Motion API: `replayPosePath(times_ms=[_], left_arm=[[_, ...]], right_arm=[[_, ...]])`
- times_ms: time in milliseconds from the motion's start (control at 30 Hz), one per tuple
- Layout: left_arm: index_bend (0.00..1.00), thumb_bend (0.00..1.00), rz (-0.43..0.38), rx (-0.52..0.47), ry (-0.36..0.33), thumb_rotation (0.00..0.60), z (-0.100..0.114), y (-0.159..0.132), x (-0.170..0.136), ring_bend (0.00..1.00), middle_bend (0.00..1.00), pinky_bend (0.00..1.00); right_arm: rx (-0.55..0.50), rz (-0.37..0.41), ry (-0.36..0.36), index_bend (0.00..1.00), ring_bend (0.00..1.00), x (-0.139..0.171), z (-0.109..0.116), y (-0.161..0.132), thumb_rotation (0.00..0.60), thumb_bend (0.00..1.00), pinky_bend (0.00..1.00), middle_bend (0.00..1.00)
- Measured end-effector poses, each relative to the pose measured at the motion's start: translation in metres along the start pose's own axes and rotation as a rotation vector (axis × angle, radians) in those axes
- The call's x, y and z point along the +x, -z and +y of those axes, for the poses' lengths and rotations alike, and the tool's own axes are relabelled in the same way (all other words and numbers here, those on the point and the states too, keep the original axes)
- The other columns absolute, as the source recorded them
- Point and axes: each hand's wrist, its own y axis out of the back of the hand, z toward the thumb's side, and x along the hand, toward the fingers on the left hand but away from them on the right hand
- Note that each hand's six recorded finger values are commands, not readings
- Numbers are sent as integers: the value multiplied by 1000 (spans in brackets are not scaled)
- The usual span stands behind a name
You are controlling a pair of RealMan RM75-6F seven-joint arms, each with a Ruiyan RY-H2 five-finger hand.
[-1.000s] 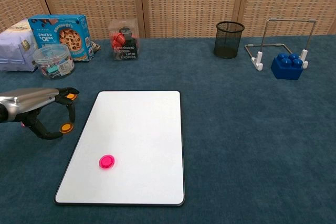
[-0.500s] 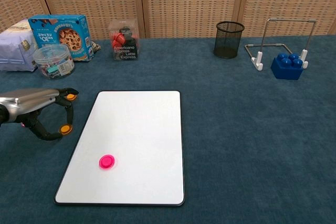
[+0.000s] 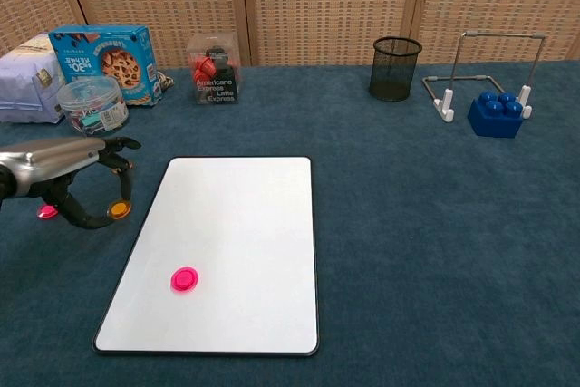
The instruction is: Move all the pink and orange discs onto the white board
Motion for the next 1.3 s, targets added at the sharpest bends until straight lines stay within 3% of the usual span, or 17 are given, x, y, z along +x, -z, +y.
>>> replayPosePath(times_ms=[233,567,800,1067,1300], left_arm=[[519,351,-77,4,-30,600,25,-37,11,0,0,0],[519,336,-95,31,3,600,21,-71,26,0,0,0],[307,240,-103,34,33,600,13,-83,34,0,0,0],[296,249,-77,37,32,600,15,-75,40,0,0,0],[354,318,0,31,-3,600,27,-37,46,0,0,0]], right_arm=[[-4,-5,-3,0,0,0,0,1,600,0,0,0],[-9,-11,-11,0,0,-1,-1,2,600,0,0,0],[-11,-15,-15,0,0,-2,-1,3,600,0,0,0],[-10,-16,-18,0,0,-2,-1,3,600,0,0,0],[-9,-18,-22,0,0,-2,-2,3,600,0,0,0]])
